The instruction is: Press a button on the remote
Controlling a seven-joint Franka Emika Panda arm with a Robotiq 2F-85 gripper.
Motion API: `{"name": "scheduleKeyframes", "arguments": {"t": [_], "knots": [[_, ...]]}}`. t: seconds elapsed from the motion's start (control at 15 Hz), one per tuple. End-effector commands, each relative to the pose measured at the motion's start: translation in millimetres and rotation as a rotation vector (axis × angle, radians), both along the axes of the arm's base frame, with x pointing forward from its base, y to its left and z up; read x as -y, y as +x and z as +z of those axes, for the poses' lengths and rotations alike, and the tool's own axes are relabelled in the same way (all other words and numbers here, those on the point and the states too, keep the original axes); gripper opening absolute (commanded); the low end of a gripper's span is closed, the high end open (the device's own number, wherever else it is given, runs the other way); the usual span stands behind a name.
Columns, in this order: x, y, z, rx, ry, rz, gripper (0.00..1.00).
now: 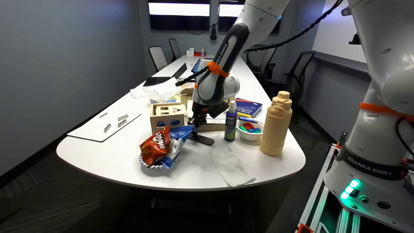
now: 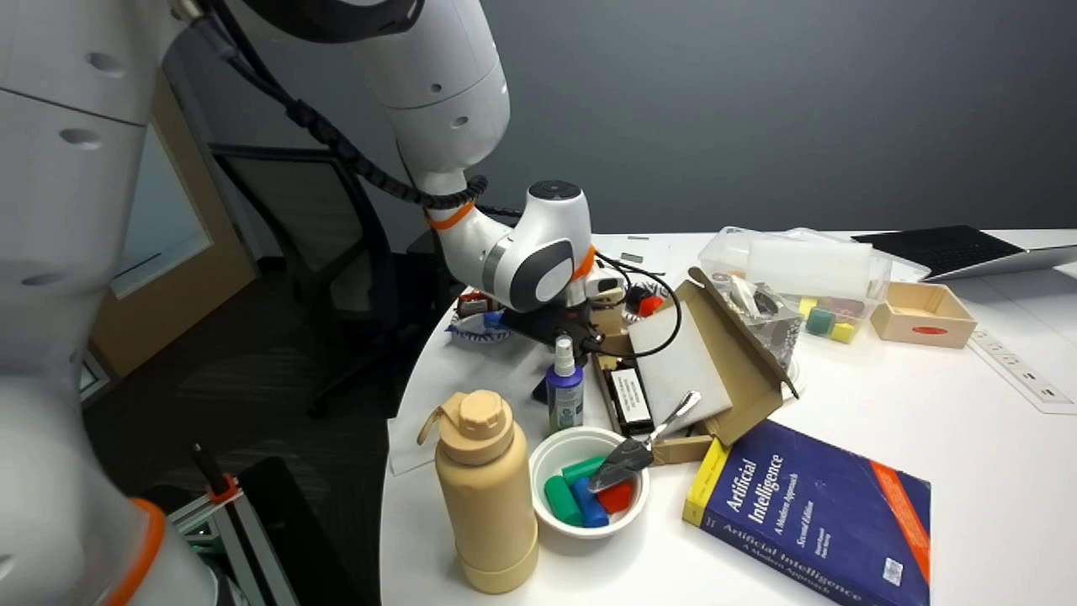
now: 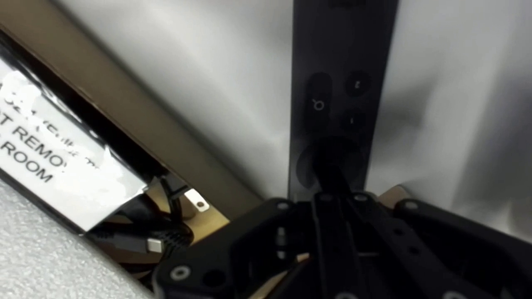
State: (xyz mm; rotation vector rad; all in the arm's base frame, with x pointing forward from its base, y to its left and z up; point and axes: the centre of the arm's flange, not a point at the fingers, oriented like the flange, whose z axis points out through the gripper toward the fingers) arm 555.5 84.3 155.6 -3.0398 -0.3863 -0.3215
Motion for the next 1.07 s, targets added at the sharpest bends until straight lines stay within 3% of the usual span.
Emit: {"name": "scheduleKeyframes", "arguments": {"t": [0.0, 0.53, 1.0], "knots": [[-7, 4, -10, 0.004, -0.017, -0.008, 0.00], [-6, -8, -32, -0.005, -0.055, -0.023, 0.00], [-9, 1, -4, -0.003, -0.044, -0.045, 0.00]]}}
